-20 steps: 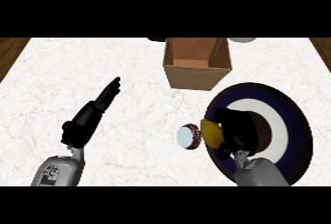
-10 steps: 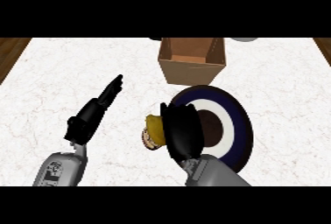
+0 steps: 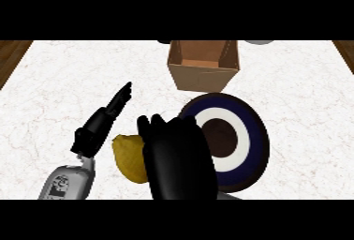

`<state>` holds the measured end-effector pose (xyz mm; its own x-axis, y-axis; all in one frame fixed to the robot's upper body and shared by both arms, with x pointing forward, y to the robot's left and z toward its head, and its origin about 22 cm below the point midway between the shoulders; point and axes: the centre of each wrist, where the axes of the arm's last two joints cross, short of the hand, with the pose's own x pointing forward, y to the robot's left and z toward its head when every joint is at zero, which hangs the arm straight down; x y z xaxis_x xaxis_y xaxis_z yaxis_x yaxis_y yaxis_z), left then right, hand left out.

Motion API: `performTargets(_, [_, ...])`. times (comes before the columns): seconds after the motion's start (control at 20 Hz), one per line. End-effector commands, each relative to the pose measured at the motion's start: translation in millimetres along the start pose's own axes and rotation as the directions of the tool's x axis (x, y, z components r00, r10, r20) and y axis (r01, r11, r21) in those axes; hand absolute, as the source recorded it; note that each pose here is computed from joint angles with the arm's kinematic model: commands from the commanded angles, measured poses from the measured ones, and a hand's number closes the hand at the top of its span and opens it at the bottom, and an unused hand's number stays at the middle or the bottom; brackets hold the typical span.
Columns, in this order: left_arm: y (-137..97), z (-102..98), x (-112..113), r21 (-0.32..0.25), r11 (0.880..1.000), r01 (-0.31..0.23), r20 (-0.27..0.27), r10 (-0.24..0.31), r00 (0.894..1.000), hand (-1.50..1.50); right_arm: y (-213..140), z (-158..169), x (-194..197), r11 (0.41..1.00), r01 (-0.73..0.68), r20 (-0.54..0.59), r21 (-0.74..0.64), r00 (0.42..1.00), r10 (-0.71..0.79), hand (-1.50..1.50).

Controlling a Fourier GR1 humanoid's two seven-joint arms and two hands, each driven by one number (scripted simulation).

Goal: Pick the lemon from the plate and place it in the cardboard box

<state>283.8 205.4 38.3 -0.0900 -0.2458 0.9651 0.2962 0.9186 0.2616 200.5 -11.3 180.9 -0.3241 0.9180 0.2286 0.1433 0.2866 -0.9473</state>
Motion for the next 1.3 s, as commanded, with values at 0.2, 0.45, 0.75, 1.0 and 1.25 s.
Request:
performTargets(0.2, [-4,-7,-3,-0.013,1.0,0.008,0.002,-0.008,1.0,0.0,-53,15,10,0.984,0.117,-0.085,-0.136,0.988,-0.129,1.5])
performTargets(0.45, [13,0,7,-0.008,1.0,-0.006,0.006,0.006,1.0,0.0,-62,-22,5,0.98,0.091,-0.174,-0.177,0.977,-0.122,1.5])
performTargets(0.75, [4,-5,-1,0.015,1.0,-0.005,-0.002,0.005,1.0,0.0,-94,-57,-19,0.972,0.082,-0.206,-0.22,0.97,-0.129,1.5])
performTargets(1.0, [-12,-8,8,-0.009,1.0,0.0,0.008,0.0,1.0,0.0,-86,-94,-14,0.969,0.105,-0.223,-0.223,0.962,-0.156,1.5])
performTargets(1.25, [4,8,2,-0.009,1.0,0.0,-0.013,0.0,1.0,0.0,-86,-110,-31,0.959,0.15,-0.225,-0.24,0.952,-0.205,1.5])
